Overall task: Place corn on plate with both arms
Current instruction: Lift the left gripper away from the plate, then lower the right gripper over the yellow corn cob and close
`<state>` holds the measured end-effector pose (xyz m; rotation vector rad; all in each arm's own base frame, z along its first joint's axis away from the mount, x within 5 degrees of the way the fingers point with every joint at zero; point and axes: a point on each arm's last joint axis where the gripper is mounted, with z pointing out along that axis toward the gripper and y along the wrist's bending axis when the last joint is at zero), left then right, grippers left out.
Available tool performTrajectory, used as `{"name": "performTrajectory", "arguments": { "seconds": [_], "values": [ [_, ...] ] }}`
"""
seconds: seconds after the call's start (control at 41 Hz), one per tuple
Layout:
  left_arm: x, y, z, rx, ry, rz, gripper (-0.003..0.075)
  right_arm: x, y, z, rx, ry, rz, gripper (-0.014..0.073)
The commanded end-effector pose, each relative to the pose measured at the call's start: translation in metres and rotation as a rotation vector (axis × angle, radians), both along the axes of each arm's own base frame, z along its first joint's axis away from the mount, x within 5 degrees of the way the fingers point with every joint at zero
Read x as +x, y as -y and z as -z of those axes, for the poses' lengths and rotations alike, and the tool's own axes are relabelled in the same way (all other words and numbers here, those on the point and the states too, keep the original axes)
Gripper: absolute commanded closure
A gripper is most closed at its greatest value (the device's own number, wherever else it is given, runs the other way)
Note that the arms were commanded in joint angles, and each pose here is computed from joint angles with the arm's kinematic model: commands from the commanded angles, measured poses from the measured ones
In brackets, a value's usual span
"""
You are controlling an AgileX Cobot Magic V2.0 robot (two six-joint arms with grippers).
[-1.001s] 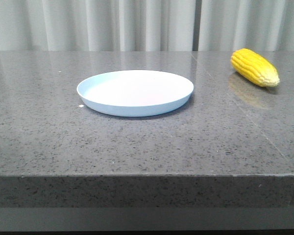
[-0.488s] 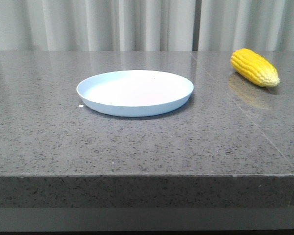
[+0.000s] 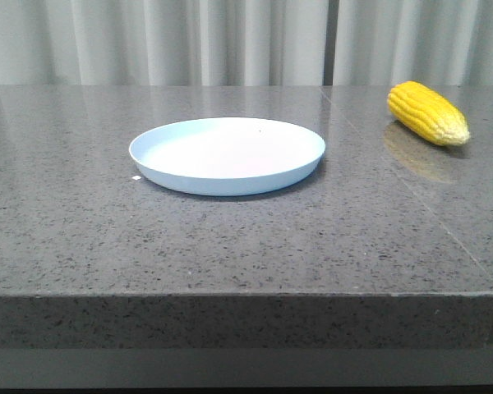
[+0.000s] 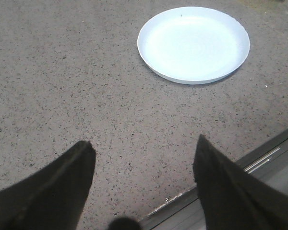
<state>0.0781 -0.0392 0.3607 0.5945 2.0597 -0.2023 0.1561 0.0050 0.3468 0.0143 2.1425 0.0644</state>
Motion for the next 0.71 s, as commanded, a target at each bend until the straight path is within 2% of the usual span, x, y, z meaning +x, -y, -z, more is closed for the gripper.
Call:
{"name": "performTrajectory", "arguments": {
  "seconds": [0.0,0.147,0.391,0.684],
  "values": [
    [0.001,0.002,-0.012,-0.052,0.066,0.007,0.0279,0.016,-0.004,-0.02,-0.026,0.049,-0.033,0.0024],
    [0.001,0.002,-0.012,-0.052,0.066,0.007,0.0279,0.044,-0.01,-0.026,-0.022,-0.053,-0.06,-0.0068],
    [0.001,0.002,-0.012,-0.052,0.066,0.007,0.0279,0.102,-0.015,-0.033,-0.006,-0.166,-0.068,-0.006],
    [0.001,0.002,-0.012,-0.052,0.066,0.007,0.0279,0.169,-0.022,-0.036,0.017,-0.196,-0.076,-0.006]
  ]
}}
